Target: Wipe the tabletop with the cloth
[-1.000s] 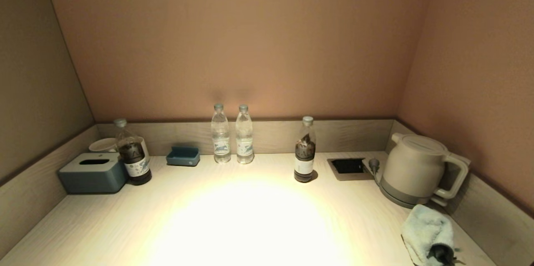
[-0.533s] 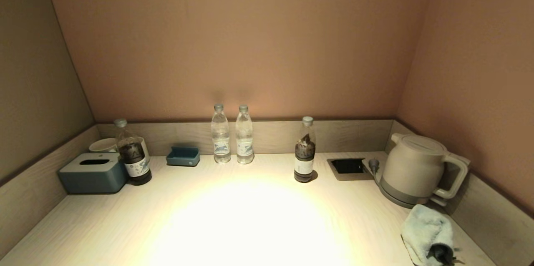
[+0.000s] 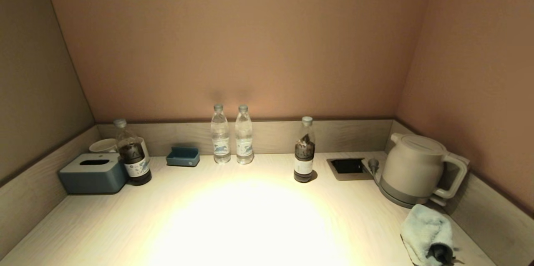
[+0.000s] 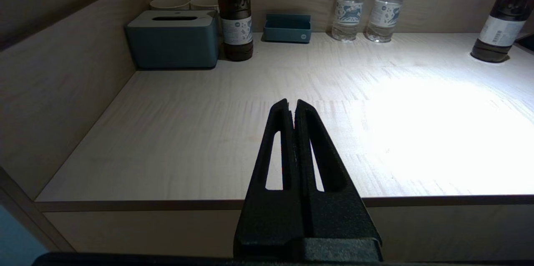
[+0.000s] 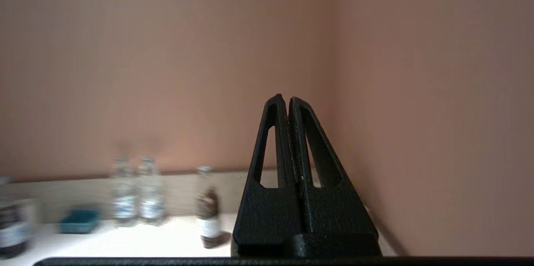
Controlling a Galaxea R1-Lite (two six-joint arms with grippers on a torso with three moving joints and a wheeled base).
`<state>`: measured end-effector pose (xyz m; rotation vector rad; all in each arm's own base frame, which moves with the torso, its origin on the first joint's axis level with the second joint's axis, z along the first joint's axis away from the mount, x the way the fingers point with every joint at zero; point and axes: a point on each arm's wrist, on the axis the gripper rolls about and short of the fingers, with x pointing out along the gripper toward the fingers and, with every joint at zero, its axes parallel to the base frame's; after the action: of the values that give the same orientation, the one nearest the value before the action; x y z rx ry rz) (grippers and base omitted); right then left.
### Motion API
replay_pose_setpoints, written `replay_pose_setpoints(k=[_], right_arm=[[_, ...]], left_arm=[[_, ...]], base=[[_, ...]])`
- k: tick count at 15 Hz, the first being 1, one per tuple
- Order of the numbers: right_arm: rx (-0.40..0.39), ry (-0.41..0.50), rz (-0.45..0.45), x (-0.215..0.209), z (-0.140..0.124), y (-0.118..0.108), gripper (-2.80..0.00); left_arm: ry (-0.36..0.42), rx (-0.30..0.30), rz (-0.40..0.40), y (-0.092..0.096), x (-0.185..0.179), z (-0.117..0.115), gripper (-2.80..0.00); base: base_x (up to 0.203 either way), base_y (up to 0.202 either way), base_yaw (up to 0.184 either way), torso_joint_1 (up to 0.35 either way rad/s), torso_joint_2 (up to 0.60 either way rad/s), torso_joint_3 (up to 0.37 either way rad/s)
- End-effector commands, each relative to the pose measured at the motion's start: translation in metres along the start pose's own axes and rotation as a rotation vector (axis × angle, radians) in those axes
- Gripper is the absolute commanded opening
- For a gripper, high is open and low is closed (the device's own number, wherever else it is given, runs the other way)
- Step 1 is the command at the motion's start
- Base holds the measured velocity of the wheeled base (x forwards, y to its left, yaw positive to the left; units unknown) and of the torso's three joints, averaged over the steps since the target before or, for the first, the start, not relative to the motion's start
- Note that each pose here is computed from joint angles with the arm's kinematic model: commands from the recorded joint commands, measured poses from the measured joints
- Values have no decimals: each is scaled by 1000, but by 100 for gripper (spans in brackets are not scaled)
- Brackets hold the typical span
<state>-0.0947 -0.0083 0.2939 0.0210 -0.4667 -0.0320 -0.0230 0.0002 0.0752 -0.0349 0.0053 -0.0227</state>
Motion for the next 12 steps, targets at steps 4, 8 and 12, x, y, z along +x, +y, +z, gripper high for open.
replay_pose_setpoints(k=[4, 8, 12], right_arm=[[-42, 105, -29, -3, -18, 13, -280], [-19, 123, -9, -16, -40, 11, -280], [-21, 140, 7, -40, -85, 8, -280]], left_arm=[[1, 0, 0, 0, 0, 0, -280], [1, 0, 0, 0, 0, 0, -280], [1, 0, 0, 0, 0, 0, -280]], base=[[0, 0, 0, 0, 0, 0], [0, 0, 0, 0, 0, 0], [0, 0, 0, 0, 0, 0]])
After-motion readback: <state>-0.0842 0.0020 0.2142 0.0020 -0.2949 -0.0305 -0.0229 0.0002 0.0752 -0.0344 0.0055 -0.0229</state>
